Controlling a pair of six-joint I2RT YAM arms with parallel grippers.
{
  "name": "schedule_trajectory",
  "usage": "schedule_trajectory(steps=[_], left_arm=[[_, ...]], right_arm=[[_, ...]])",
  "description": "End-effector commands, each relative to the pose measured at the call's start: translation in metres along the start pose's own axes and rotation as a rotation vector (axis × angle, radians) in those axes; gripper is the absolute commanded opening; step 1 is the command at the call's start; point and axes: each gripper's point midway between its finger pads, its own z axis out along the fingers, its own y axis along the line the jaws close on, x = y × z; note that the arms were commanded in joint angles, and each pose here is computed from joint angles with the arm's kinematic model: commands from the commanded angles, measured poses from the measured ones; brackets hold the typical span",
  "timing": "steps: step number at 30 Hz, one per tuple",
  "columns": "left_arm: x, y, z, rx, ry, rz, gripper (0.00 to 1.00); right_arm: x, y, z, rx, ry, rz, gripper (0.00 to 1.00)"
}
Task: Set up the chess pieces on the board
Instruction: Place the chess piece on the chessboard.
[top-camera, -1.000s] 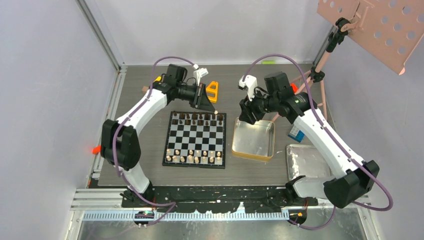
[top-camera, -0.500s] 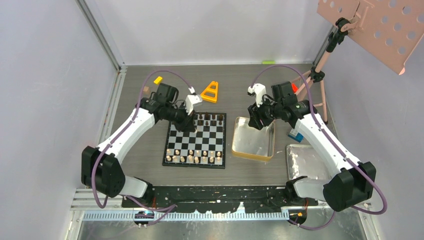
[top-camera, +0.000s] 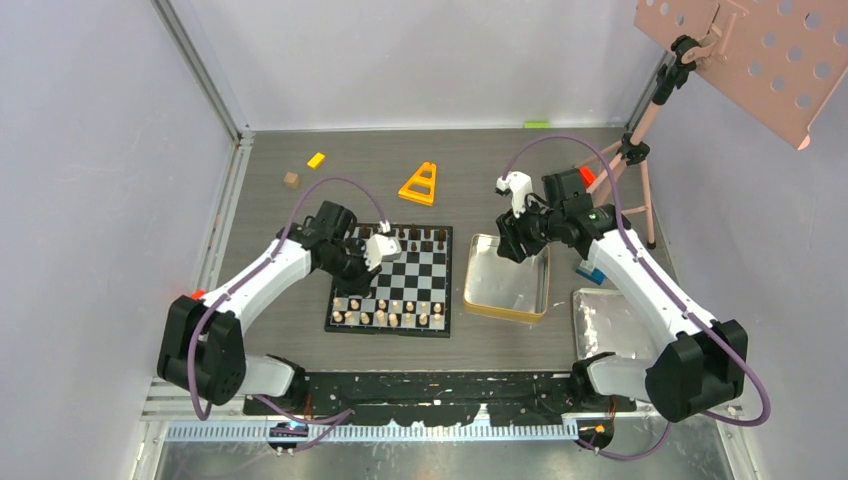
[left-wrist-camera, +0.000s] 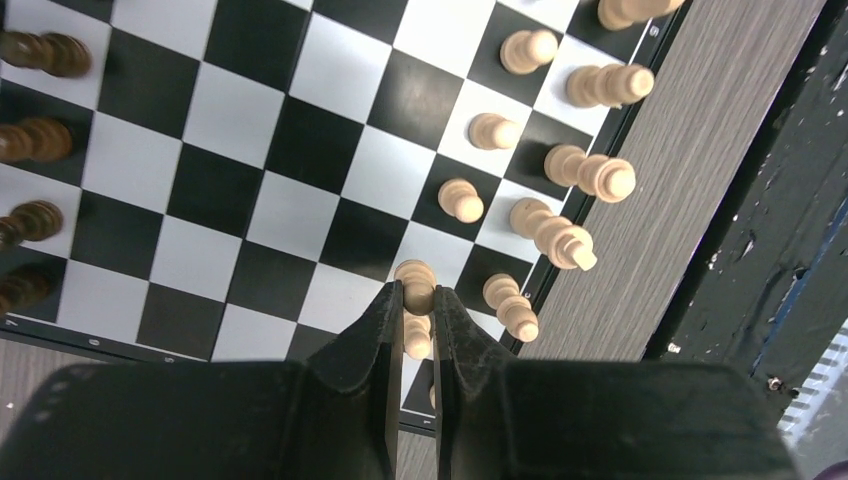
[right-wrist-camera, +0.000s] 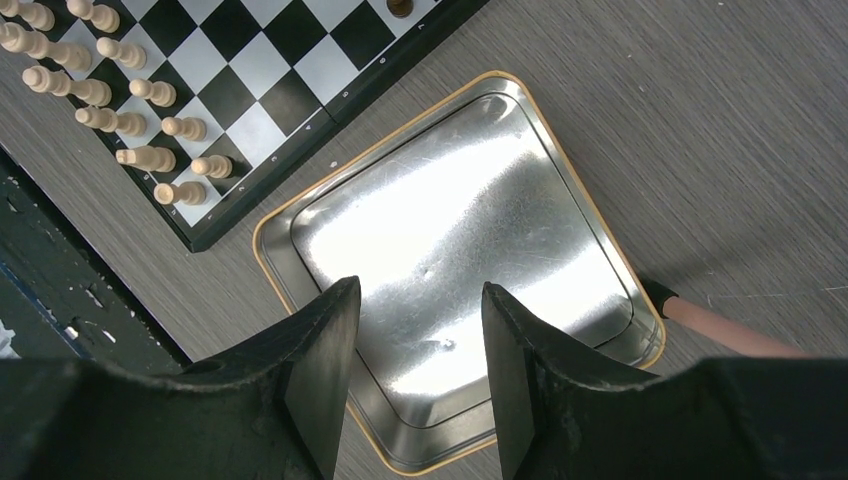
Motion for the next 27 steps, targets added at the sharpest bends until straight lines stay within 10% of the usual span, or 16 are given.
schedule_trajectory(steps=[1,27], left_arm=[[-0.002,0.007,-0.001,-0.046,-0.028,0.100,0.01],[0.017,-0.006,0.022,0.011,-0.001,0.107,0.06]], right_arm=[[-0.007,-0.005,0.004,0.001,-0.025,-0.006,0.54],[0.000,-0.005,0.008,-0.008,0.016,0.016,0.54]])
